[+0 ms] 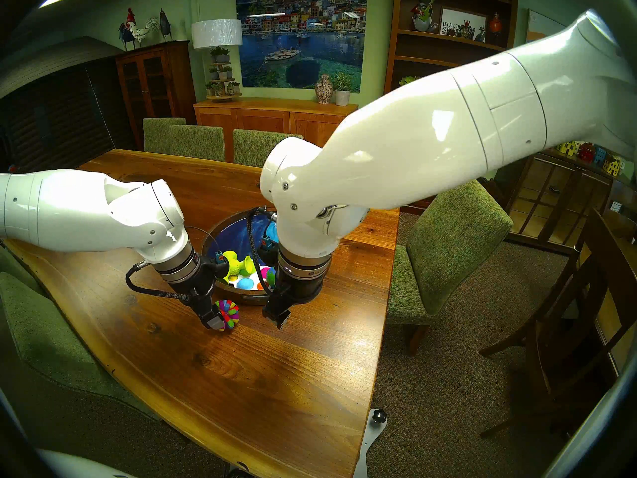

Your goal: Put toys in center tray

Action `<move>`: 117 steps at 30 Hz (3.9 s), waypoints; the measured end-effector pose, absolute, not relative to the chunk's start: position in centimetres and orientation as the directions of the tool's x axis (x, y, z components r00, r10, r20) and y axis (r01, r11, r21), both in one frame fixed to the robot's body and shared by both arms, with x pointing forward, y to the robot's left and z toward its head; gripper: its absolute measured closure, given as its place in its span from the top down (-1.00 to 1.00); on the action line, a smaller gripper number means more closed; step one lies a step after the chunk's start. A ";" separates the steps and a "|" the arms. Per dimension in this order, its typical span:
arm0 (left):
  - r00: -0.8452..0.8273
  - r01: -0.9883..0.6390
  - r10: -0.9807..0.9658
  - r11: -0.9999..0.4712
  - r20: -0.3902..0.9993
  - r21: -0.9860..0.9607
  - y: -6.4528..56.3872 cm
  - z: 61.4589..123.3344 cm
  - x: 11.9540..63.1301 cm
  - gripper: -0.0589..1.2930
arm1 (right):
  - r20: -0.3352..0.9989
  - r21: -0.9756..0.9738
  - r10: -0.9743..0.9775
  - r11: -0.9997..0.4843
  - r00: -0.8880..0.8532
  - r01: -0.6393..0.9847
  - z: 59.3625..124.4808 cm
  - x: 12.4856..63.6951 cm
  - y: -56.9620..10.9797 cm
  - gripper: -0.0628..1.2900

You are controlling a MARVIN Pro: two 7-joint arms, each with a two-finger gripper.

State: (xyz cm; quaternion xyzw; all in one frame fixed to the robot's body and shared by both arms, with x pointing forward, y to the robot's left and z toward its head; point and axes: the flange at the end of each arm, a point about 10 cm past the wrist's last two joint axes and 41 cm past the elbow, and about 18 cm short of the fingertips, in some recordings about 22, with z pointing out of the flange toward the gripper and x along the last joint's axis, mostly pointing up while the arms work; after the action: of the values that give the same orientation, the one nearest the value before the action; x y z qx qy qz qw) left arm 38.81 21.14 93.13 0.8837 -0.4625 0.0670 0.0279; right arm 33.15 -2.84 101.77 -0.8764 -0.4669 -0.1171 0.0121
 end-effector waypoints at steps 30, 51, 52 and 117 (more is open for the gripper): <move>0.501 -0.859 -0.840 -0.512 0.207 0.000 20.0 94.0 35.3 -0.50 | 0.216 0.087 0.816 -0.563 0.536 0.822 101.8 33.1 -2.8 0.89; 0.574 -0.773 -0.754 -0.627 0.320 -0.091 20.0 100.0 43.9 -0.50 | 0.216 0.087 0.816 -0.563 0.536 0.822 101.8 33.1 -2.8 0.89; 0.576 -0.770 -0.751 -0.631 0.323 -0.094 19.9 99.9 44.3 -0.50 | 0.216 0.087 0.816 -0.563 0.536 0.822 101.8 33.1 -2.8 0.89; 0.655 -0.741 -0.728 -0.671 0.202 -0.013 24.3 98.0 43.2 0.91 | 0.215 0.087 0.816 -0.563 0.536 0.822 101.7 33.2 -2.8 0.89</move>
State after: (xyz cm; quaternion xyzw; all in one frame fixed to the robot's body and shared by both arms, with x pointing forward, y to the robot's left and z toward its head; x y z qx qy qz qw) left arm 43.18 24.29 97.96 0.9091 -0.4041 0.0954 0.0351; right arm 33.15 -2.85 101.72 -0.8763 -0.4674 -0.1163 0.0124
